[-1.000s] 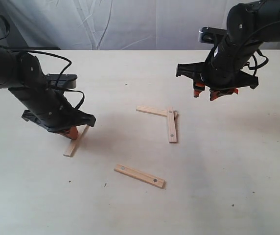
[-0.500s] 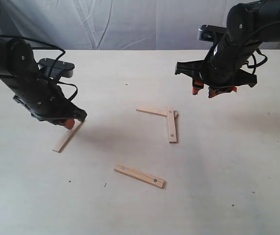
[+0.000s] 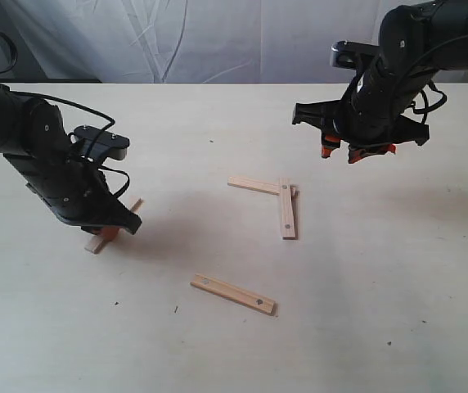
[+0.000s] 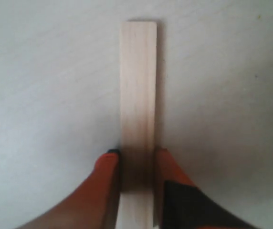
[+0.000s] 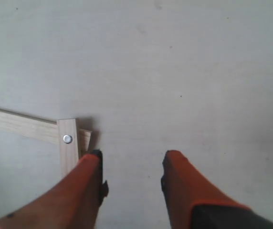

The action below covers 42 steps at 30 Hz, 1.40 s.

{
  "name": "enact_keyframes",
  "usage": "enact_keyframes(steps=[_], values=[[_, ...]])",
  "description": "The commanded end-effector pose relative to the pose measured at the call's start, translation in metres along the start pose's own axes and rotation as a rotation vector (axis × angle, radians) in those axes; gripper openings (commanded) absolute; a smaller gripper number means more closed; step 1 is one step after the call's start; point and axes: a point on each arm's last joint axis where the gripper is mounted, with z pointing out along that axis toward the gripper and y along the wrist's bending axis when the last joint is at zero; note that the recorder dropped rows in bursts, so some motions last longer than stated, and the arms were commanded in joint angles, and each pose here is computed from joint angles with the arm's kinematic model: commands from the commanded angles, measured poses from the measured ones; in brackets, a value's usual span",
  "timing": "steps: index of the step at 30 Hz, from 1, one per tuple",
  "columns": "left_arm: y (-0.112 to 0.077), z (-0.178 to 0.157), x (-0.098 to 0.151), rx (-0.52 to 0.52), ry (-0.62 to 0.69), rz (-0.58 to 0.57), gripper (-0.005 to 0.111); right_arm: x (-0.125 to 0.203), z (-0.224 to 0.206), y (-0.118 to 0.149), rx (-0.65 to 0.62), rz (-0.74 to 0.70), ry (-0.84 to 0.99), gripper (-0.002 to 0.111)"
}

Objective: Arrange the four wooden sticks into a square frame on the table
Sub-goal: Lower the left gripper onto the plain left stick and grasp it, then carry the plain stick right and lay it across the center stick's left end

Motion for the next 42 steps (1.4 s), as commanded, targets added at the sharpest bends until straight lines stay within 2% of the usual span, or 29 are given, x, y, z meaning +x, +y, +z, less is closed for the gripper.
enact_keyframes(steps=[1, 4, 6, 7, 10, 11, 13, 17, 22, 28, 42], values=[[-0.001, 0.002, 0.001, 0.012, 0.002, -0.017, 0.000, -0.002, -0.005, -0.001, 0.000, -0.005, -0.013, 0.040], [-0.005, -0.011, -0.008, 0.042, -0.021, -0.048, 0.000, -0.004, -0.005, -0.005, -0.002, -0.014, -0.012, 0.040], [-0.011, -0.028, -0.017, 0.042, -0.058, -0.019, 0.000, -0.008, -0.005, -0.015, -0.005, 0.015, -0.011, 0.040], [-0.019, -0.044, -0.025, 0.039, -0.109, 0.017, 0.000, -0.013, -0.006, -0.027, 0.003, 0.046, -0.012, 0.040], [-0.052, -0.057, -0.040, 0.056, -0.203, 0.107, 0.000, -0.020, -0.007, -0.054, 0.028, 0.086, -0.002, 0.040], [-0.068, -0.053, -0.047, 0.067, -0.228, 0.134, 0.000, -0.022, -0.007, -0.063, 0.039, 0.092, 0.005, 0.040], [-0.089, -0.042, -0.058, 0.089, -0.241, 0.117, 0.000, -0.024, -0.008, -0.073, 0.051, 0.099, 0.011, 0.040], [-0.112, -0.015, -0.072, 0.119, -0.192, 0.054, 0.000, -0.025, -0.008, -0.077, 0.059, 0.089, 0.000, 0.040], [-0.129, 0.007, -0.076, 0.133, -0.161, -0.011, 0.000, -0.027, -0.006, -0.077, 0.055, 0.081, -0.013, 0.040], [-0.130, 0.020, -0.075, 0.128, -0.130, -0.030, 0.000, -0.026, -0.005, -0.077, 0.057, 0.069, -0.007, 0.040], [-0.130, 0.019, -0.082, 0.134, -0.206, -0.054, 0.000, -0.025, -0.005, -0.076, 0.051, 0.075, 0.001, 0.040]])
